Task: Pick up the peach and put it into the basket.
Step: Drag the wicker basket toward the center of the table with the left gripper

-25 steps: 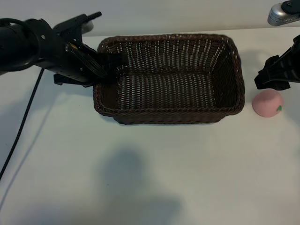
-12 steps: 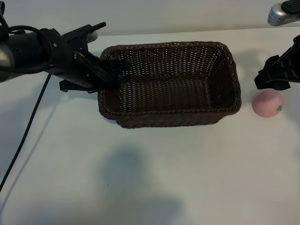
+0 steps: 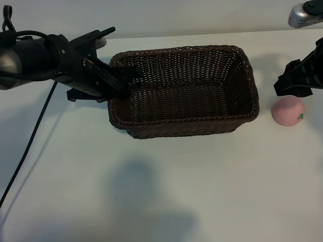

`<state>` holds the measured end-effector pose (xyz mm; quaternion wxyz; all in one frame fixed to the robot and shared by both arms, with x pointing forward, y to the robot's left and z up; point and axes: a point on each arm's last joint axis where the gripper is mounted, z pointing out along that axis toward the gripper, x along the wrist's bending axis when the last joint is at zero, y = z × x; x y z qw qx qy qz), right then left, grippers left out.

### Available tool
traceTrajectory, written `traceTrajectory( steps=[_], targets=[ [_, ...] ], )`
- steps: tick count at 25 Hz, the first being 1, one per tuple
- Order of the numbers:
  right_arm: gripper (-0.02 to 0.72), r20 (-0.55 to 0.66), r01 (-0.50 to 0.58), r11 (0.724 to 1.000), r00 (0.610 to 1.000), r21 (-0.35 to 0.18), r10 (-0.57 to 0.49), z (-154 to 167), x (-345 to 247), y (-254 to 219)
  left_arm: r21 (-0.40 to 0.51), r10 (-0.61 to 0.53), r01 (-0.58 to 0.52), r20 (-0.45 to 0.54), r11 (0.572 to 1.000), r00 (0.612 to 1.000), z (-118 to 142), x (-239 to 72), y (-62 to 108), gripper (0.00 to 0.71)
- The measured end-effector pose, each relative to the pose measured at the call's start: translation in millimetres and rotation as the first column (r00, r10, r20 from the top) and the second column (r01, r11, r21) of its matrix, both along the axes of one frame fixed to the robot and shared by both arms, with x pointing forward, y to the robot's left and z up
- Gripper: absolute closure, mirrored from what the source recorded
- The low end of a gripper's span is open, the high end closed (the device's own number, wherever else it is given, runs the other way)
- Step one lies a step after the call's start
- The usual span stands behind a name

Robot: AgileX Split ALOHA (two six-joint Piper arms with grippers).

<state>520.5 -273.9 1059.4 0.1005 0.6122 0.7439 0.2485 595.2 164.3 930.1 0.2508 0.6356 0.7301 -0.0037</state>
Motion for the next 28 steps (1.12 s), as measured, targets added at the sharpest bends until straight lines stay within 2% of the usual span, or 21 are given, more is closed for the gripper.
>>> traceTrajectory(
  steps=[10, 12, 13, 15, 18, 21, 24, 28],
  targets=[
    [0.109, 0.000, 0.000, 1.000, 1.000, 0.000, 0.000, 0, 0, 0, 0.006, -0.008, 0.008, -0.001, 1.000, 1.000, -3, 1, -0.1, 0.546],
    [0.109, 0.000, 0.000, 1.000, 1.000, 0.000, 0.000, 0, 0, 0, 0.006, -0.013, 0.014, -0.007, 1.000, 1.000, -3, 0, -0.2, 0.519],
    [0.109, 0.000, 0.000, 1.000, 1.000, 0.000, 0.000, 0, 0, 0, 0.004, -0.013, 0.013, -0.012, 1.000, 1.000, -3, 0, -0.4, 0.491],
    [0.109, -0.001, 0.000, 1.000, 1.000, 0.000, 0.000, 0, 0, 0, -0.001, -0.012, 0.012, -0.017, 1.000, 1.000, -2, -1, -0.7, 0.391],
    [0.109, -0.001, 0.000, 1.000, 1.000, 0.000, 0.000, 0, 0, 0, -0.008, -0.018, 0.018, -0.019, 1.000, 1.000, 4, -3, -0.8, 0.185],
    [0.109, -0.002, -0.001, 1.000, 1.000, 0.000, 0.001, 0, 0, 0, -0.020, -0.027, 0.027, -0.002, 0.999, 1.000, 19, -7, -0.5, 0.056],
    [0.109, -0.003, -0.001, 1.000, 1.000, 0.000, 0.001, 0, 0, 0, -0.021, -0.059, 0.060, 0.028, 0.998, 0.998, 39, -13, 0.8, 0.024],
    [0.109, -0.004, -0.001, 1.000, 1.000, 0.000, 0.001, 0, 0, 0, 0.020, -0.155, 0.154, 0.114, 0.988, 0.981, 78, -28, 6.0, 0.036]
  ],
)
